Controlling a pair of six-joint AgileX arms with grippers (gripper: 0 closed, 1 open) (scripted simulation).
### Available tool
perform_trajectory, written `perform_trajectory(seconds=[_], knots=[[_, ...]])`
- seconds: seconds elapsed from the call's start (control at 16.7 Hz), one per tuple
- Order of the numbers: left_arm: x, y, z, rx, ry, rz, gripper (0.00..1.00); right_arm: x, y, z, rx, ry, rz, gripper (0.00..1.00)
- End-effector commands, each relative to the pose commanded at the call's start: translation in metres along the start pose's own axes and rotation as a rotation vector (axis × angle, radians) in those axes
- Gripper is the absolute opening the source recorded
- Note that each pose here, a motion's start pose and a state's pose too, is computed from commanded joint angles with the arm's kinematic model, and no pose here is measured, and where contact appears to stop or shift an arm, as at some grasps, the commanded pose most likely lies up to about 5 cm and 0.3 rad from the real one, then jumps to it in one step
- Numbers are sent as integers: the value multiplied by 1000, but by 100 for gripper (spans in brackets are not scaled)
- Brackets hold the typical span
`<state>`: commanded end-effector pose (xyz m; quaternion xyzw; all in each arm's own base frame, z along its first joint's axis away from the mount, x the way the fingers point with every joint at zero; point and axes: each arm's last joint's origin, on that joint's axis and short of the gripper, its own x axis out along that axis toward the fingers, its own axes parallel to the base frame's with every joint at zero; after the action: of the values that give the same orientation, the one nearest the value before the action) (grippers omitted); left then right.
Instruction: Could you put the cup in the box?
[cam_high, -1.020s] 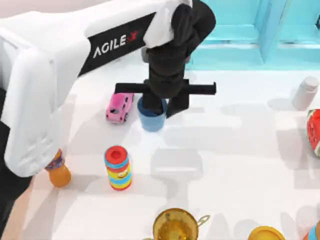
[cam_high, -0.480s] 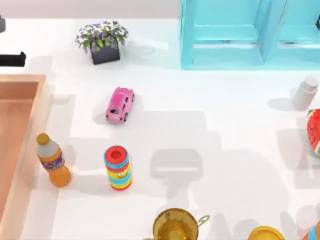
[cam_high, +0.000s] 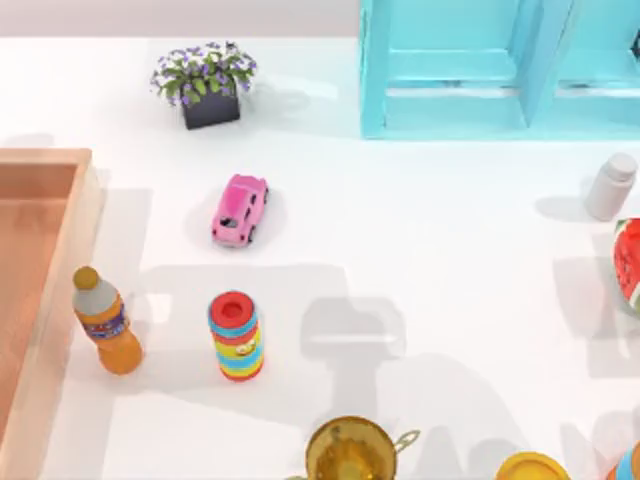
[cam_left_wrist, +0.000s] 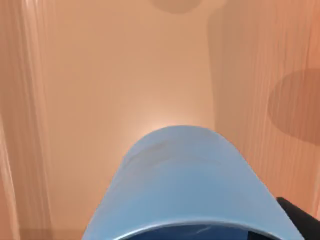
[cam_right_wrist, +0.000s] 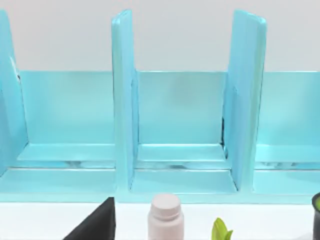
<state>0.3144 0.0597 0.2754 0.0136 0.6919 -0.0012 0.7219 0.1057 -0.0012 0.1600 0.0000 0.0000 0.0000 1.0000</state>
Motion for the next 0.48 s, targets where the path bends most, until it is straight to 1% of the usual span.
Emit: perform_trajectory(seconds=[0.18,0.48], knots=[[6,0,2,5,2,2,0,0,0,0,0,0,0,100],[46,6,2,2,-6,1,0,0,0,0,0,0,0,100]])
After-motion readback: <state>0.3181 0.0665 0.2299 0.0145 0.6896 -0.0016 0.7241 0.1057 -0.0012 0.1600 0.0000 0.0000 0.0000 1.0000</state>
